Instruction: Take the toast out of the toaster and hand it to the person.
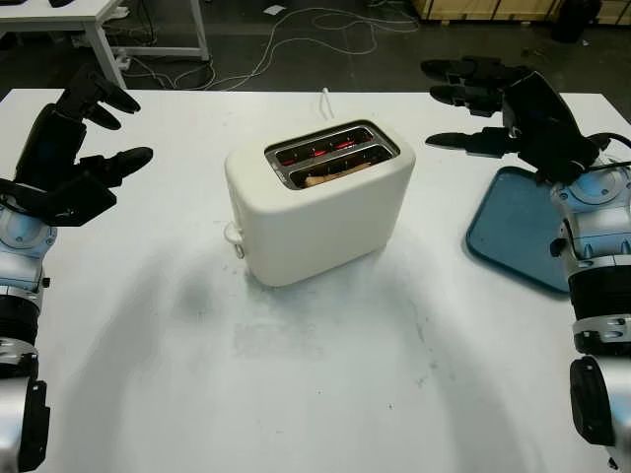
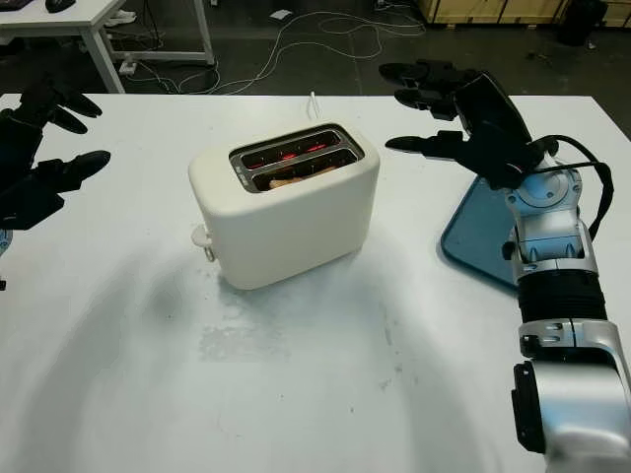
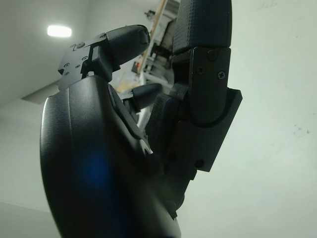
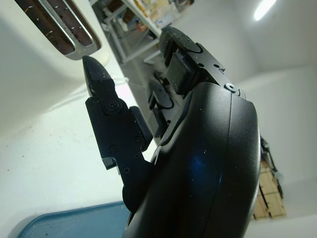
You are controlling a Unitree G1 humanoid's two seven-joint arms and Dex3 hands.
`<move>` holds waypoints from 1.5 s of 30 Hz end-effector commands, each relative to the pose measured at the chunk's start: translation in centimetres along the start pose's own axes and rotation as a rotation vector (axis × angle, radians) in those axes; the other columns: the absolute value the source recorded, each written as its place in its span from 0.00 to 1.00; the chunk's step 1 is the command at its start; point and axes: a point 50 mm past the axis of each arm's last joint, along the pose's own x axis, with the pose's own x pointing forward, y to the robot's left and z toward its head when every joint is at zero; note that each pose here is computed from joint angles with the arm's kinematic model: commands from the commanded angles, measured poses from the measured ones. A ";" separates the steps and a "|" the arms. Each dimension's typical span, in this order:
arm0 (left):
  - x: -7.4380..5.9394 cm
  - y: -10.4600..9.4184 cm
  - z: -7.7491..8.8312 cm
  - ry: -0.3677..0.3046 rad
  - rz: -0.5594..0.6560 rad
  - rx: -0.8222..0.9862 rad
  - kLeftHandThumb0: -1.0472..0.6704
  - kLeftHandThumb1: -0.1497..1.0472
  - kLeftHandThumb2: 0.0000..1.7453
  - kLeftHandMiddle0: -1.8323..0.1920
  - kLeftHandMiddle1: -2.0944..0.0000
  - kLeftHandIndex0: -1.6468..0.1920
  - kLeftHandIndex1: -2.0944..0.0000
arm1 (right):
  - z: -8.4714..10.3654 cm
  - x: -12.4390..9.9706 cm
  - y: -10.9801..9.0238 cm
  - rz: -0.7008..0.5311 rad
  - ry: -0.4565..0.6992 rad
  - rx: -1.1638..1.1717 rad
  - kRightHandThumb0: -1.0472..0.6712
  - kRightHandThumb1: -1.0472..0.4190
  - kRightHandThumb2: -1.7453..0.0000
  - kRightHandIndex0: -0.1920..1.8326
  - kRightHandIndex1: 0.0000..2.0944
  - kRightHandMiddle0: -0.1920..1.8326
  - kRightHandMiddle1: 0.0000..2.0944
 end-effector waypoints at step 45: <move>0.0 0.0 0.2 -0.016 0.012 -0.003 0.00 0.89 0.27 0.91 0.17 0.90 0.23 | 0.4 0.0 -0.1 -0.008 -0.015 0.011 0.48 0.19 1.00 0.37 0.00 0.36 0.00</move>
